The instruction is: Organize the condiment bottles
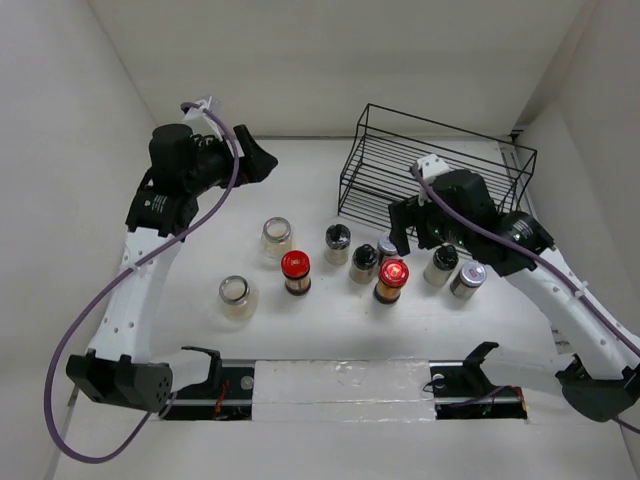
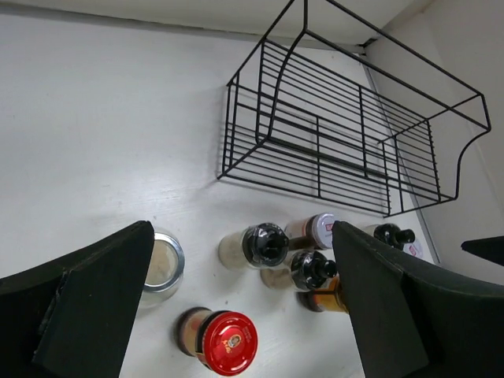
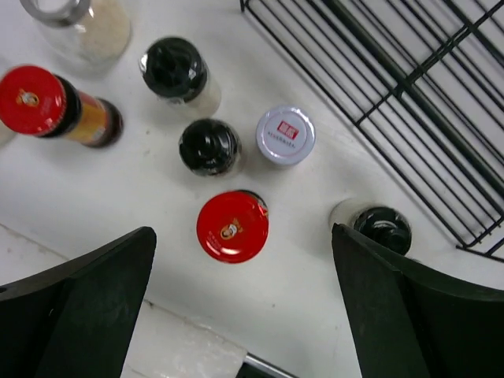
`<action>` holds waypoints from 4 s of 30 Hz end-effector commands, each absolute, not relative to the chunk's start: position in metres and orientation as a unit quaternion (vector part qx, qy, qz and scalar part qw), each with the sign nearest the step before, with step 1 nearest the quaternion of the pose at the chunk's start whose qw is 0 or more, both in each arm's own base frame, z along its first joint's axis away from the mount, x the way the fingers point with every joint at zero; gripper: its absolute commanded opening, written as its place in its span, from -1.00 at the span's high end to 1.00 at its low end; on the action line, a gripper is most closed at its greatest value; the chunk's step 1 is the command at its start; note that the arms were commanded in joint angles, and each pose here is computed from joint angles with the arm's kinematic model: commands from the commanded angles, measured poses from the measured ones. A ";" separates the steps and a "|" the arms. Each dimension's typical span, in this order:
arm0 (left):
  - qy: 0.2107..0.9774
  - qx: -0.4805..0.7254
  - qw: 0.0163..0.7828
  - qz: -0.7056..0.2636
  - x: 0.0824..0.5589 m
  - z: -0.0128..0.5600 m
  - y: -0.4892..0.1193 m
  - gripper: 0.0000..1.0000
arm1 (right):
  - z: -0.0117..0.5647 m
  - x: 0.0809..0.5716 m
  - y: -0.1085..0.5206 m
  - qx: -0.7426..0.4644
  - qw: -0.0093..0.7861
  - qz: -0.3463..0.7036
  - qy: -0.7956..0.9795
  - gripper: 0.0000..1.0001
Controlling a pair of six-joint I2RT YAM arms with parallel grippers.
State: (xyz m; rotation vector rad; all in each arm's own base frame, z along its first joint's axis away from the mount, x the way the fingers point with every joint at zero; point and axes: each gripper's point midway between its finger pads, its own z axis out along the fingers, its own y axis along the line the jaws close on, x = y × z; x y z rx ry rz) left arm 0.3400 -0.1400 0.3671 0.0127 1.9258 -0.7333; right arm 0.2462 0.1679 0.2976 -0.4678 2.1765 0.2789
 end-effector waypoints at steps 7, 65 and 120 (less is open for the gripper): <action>0.764 0.040 0.532 -0.363 0.333 0.399 -0.162 -0.49 | 0.279 0.226 0.157 -0.162 0.421 0.127 0.884 0.91; 0.800 0.038 0.483 -0.355 0.382 0.367 -0.181 0.18 | 0.505 0.402 0.189 -0.126 0.617 0.189 0.753 0.20; 0.835 0.027 0.443 -0.326 0.416 0.323 -0.185 0.23 | 0.359 0.573 0.213 -0.092 0.575 0.165 0.796 -0.75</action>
